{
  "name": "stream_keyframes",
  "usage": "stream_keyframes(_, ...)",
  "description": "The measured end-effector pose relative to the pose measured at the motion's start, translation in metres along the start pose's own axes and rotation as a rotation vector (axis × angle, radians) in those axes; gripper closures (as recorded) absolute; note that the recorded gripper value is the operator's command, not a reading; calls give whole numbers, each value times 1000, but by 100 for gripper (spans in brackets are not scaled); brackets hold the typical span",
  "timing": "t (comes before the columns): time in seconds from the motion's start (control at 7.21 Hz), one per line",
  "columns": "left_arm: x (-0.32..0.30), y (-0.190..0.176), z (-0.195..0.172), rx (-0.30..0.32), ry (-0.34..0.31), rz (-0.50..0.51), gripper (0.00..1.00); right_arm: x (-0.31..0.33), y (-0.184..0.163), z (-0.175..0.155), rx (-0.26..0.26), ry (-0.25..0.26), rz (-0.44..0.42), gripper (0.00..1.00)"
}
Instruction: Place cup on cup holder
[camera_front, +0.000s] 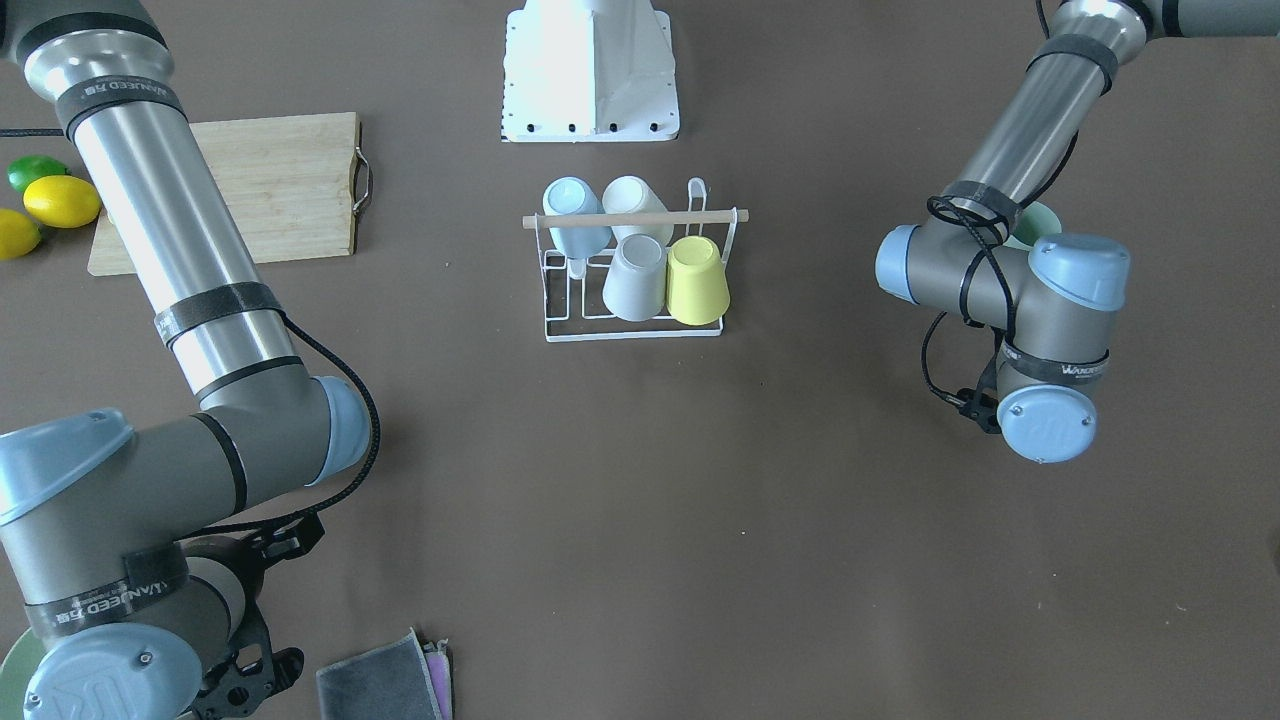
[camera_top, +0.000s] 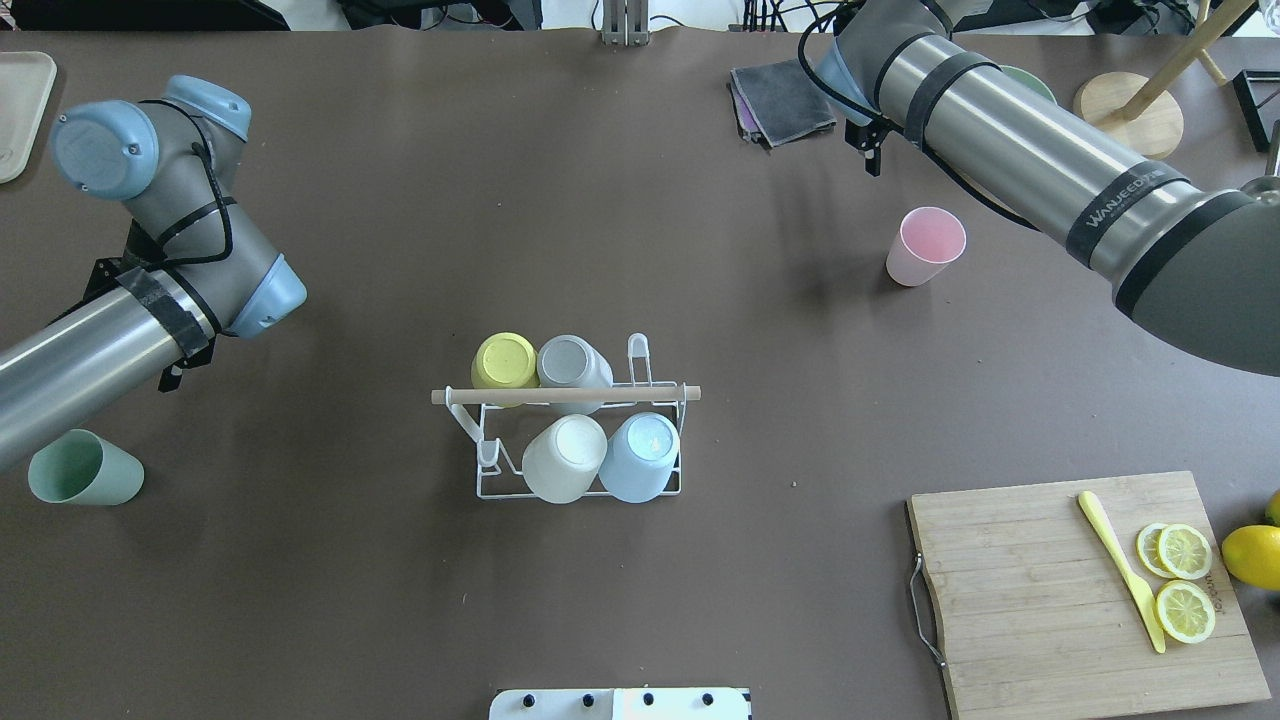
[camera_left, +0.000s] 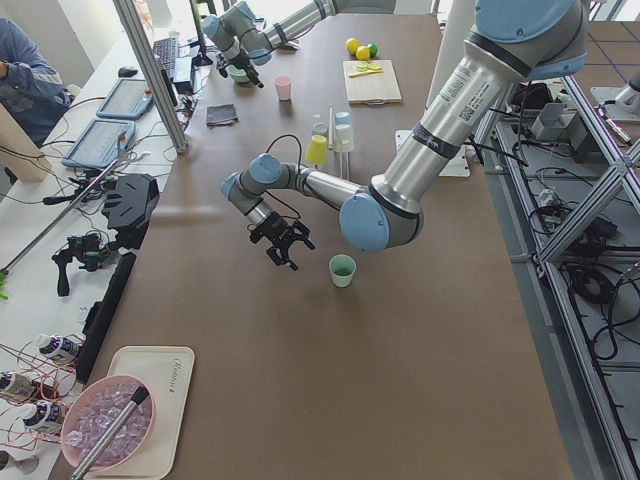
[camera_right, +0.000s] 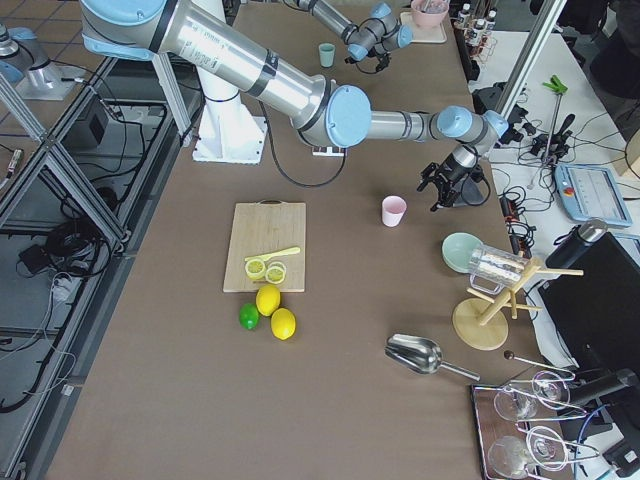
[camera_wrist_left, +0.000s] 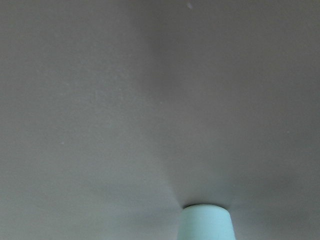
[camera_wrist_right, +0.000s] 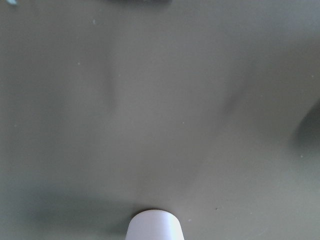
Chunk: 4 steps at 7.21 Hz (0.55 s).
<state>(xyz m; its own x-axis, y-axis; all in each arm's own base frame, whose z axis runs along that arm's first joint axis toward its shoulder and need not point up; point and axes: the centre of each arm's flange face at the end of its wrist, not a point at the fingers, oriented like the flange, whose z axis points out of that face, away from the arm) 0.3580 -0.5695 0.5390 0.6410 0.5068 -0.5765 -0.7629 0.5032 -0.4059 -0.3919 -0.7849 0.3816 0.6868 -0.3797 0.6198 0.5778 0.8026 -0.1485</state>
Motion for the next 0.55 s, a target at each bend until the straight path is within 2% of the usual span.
stream_keyframes(0.55, 6, 2, 23, -97, -25, 20, 3, -16, -4, 26, -96, 33, -18, 0)
